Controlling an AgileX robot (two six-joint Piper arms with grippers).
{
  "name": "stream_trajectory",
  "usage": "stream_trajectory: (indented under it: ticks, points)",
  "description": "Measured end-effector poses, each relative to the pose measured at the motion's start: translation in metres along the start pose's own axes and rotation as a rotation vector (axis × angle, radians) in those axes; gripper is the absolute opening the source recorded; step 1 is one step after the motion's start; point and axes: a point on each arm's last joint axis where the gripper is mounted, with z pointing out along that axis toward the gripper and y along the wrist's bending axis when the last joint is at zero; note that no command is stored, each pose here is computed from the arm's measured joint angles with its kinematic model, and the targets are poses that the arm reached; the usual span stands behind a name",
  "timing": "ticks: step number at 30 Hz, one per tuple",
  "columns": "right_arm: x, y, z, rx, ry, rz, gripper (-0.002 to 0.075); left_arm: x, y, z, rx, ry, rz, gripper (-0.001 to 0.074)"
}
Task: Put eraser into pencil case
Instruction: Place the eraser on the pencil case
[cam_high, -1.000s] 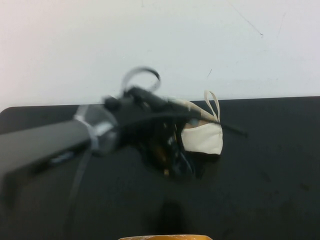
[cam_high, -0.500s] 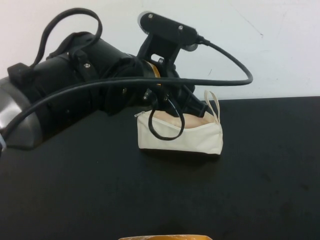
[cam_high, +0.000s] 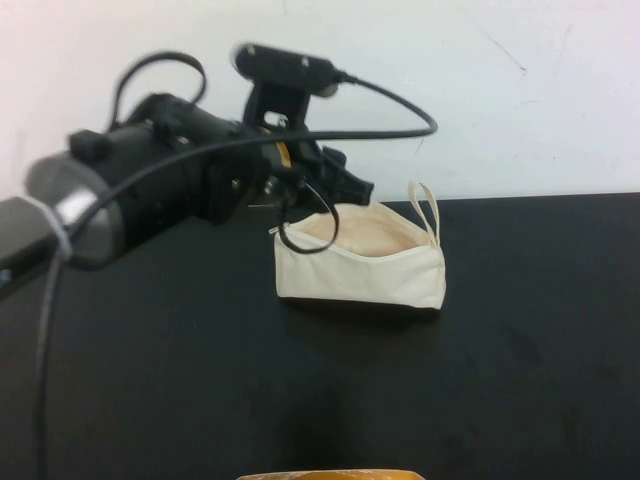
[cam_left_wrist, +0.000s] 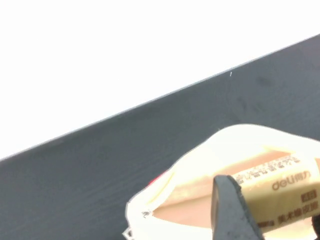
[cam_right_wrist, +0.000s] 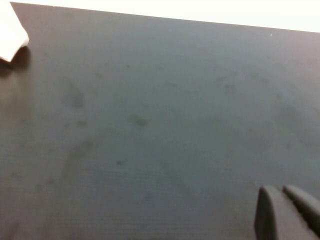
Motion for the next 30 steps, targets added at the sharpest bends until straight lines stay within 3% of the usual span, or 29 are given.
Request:
stream_trajectory:
  ticks: [16,21,24,28,30]
  points:
    - [0.0,0.0,0.0,0.0,0.0,0.0,-0.0001,0.027,-0.004,0.056,0.032,0.007,-0.037,0.0299]
    - [0.0,0.0,0.0,0.0,0.0,0.0,-0.0001,0.026,-0.004,0.057,0.034,0.002,-0.038,0.0421]
    - [0.0,0.0,0.0,0.0,0.0,0.0,-0.0001,0.026,-0.004,0.056,0.035,0.0,-0.039,0.0454]
    - [0.0,0.0,0.0,0.0,0.0,0.0,-0.0001,0.019,-0.003,0.041,0.024,0.005,-0.013,0.0423]
    - [0.0,0.0,0.0,0.0,0.0,0.0,-0.0001,0.009,-0.001,0.022,0.01,0.001,0.02,0.0333]
